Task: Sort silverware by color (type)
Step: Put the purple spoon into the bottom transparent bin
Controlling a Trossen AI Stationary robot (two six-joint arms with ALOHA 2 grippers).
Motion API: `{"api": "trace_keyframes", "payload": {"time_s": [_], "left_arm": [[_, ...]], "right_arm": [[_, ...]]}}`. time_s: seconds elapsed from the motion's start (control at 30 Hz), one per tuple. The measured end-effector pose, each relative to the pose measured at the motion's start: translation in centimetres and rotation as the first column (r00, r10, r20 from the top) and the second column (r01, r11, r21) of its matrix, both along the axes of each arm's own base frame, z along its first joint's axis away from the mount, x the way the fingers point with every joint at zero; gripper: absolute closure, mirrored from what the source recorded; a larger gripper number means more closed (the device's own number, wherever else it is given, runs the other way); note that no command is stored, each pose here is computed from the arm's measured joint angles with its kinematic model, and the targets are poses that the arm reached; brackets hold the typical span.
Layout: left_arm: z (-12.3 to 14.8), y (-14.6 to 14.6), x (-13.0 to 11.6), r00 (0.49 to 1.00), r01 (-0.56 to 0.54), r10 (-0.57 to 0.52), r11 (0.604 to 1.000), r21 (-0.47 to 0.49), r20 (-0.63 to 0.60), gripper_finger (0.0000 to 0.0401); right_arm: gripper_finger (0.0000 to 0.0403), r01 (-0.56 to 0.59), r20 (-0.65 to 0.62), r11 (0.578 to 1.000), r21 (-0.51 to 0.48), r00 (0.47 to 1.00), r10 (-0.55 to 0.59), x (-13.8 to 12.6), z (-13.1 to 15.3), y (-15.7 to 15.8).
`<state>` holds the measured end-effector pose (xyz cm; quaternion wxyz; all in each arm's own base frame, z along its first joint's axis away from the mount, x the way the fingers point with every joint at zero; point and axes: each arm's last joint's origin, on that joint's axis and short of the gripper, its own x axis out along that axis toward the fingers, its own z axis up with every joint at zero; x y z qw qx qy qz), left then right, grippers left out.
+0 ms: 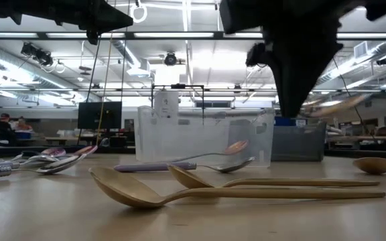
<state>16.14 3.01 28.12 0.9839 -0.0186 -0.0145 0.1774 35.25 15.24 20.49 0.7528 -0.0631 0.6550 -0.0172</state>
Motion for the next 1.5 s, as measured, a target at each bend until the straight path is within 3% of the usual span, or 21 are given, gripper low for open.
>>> {"api": "trace_keyframes", "payload": {"time_s": [0.13, 0.37, 0.73, 1.07, 1.2, 1.4, 1.5], "left_arm": [[0.0, 0.0, 0.0, 1.000, 0.000, 0.000, 1.000, 0.000, 0.000, 0.0372], [0.0, 0.0, 0.0, 1.000, 0.000, 0.000, 1.000, -0.002, 0.000, 0.0372], [0.0, 0.0, 0.0, 1.000, 0.000, 0.000, 1.000, -0.002, 0.000, 0.0372], [0.0, 0.0, 0.0, 1.000, 0.000, 0.000, 1.000, 0.007, -0.005, 0.0372], [-0.1, 0.0, 0.0, 1.000, 0.000, 0.000, 1.000, 0.018, -0.013, 0.0372], [-0.1, 0.0, 0.0, 1.000, 0.000, 0.000, 1.000, 0.021, -0.015, 0.0372], [-0.1, 0.0, 0.0, 1.000, 0.000, 0.000, 1.000, 0.021, -0.015, 0.0372]], "right_arm": [[0.0386, -0.031, 0.025, 0.999, -0.033, 0.999, 0.032, 0.4, 1.6, 0.0], [0.0386, -0.064, 0.051, 0.979, -0.192, 0.996, 0.075, 0.6, 3.5, -0.7], [0.0386, -0.265, -0.036, 0.897, -0.354, 0.962, 0.271, 1.7, 3.8, -3.6], [0.0386, -0.426, -0.067, 0.815, -0.394, 0.897, 0.437, 3.6, 3.9, -6.6], [0.0386, -0.445, -0.081, 0.803, -0.396, 0.888, 0.453, 4.0, 3.9, -8.1], [0.0386, -0.445, -0.073, 0.828, -0.341, 0.891, 0.448, 4.5, 2.7, -10.0], [0.0387, -0.507, -0.116, 0.793, -0.337, 0.859, 0.499, 4.4, 1.7, -10.5]]}}
